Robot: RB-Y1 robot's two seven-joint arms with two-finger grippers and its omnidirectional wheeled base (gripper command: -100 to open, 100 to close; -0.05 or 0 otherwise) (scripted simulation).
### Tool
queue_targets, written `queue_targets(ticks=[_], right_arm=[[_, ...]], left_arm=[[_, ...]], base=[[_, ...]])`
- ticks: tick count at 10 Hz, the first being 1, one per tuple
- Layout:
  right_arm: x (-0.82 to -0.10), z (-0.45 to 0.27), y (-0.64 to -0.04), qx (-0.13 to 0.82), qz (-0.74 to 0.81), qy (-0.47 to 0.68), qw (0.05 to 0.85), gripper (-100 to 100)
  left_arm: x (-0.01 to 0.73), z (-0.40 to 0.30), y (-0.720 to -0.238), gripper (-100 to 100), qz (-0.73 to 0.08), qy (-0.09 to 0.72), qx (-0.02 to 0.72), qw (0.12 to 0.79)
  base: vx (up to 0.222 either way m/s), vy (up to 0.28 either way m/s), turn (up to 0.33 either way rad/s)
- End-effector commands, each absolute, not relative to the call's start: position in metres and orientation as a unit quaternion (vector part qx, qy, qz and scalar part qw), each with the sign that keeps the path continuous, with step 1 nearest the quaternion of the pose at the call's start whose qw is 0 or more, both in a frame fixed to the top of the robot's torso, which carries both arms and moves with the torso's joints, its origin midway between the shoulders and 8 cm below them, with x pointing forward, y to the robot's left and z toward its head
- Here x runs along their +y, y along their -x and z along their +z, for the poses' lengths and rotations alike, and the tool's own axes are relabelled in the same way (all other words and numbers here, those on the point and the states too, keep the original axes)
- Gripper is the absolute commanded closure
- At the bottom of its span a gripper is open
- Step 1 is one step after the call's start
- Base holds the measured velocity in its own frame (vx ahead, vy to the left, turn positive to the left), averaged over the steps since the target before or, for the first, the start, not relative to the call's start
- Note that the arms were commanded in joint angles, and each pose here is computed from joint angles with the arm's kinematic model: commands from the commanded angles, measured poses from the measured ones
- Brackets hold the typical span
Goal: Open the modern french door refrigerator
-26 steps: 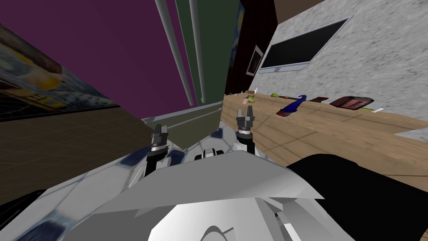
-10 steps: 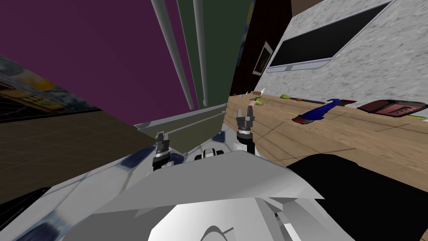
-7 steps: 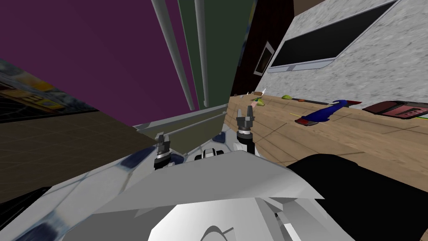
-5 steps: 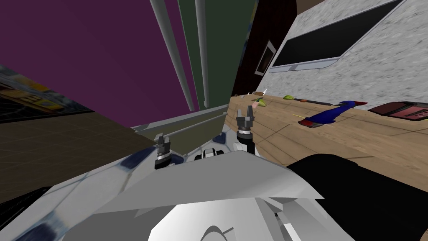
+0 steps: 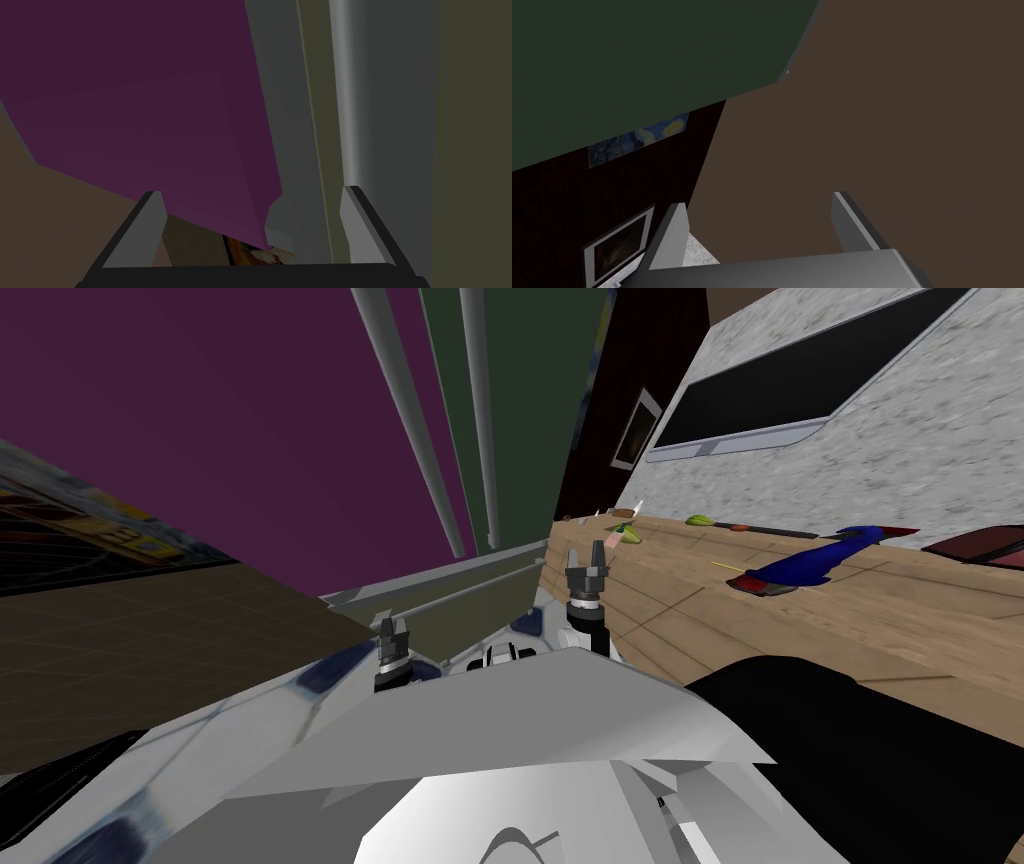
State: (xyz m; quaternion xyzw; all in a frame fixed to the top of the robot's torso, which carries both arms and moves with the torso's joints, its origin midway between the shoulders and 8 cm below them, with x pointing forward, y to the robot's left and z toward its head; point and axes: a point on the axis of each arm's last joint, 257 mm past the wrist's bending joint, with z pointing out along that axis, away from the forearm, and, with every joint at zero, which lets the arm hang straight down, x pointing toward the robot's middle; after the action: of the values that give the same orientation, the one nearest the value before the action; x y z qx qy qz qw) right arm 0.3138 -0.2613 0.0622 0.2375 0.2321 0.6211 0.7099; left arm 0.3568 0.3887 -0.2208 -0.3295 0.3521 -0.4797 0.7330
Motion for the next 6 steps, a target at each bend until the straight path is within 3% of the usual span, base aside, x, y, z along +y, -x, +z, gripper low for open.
queue_targets(ticks=[1, 6], right_arm=[[-0.261, 0.062, -0.314, 0.232, 0.621, -0.237, 0.71, 0], [-0.261, 0.062, -0.314, 0.232, 0.621, -0.237, 0.71, 0]], left_arm=[[0.391, -0.24, -0.35, -100, -0.474, 0.349, 0.355, 0.726], [0.389, -0.265, -0.337, -100, -0.472, 0.373, 0.344, 0.721]], base=[[0.054, -0.018, 0.033], [0.056, -0.009, 0.032]])
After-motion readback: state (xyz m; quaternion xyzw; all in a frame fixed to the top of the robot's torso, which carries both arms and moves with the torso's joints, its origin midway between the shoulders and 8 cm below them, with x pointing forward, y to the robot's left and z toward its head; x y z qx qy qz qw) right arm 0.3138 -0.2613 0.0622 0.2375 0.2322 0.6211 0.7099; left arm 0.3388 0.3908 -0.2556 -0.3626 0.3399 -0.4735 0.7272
